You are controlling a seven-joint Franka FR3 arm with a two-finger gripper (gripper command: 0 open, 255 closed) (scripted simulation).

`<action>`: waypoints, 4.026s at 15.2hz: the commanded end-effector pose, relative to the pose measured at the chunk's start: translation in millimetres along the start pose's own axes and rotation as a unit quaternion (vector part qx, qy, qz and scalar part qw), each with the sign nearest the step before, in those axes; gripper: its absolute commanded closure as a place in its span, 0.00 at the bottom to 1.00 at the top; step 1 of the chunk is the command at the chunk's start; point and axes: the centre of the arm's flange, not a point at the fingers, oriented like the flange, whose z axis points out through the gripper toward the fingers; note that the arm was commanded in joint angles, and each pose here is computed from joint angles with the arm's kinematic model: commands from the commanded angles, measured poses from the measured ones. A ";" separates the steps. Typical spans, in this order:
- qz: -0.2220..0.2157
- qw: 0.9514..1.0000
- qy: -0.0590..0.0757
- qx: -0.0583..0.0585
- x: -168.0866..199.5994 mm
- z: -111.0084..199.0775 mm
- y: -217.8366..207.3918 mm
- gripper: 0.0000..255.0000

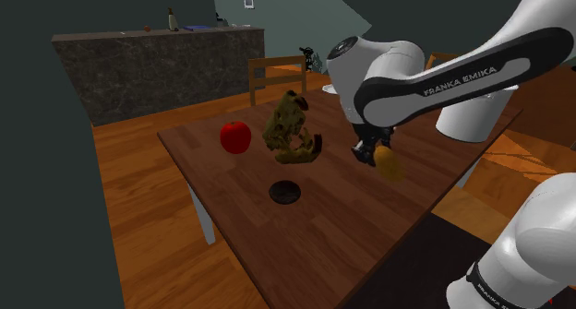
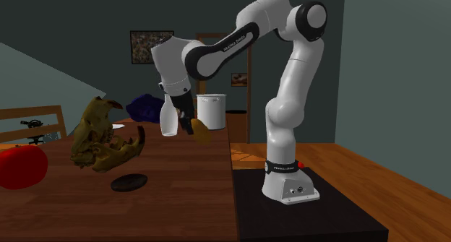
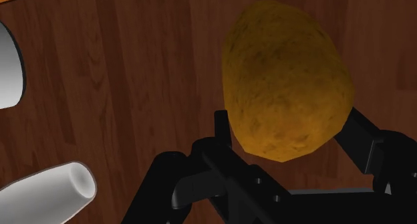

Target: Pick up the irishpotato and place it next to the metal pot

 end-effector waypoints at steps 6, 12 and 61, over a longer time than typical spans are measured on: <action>0.000 1.000 0.000 0.000 -4.9 -31.8 17.5 1.00; 0.000 1.000 0.000 0.000 -9.8 -59.3 32.5 1.00; 0.000 1.000 0.000 0.000 23.3 -53.1 354.2 1.00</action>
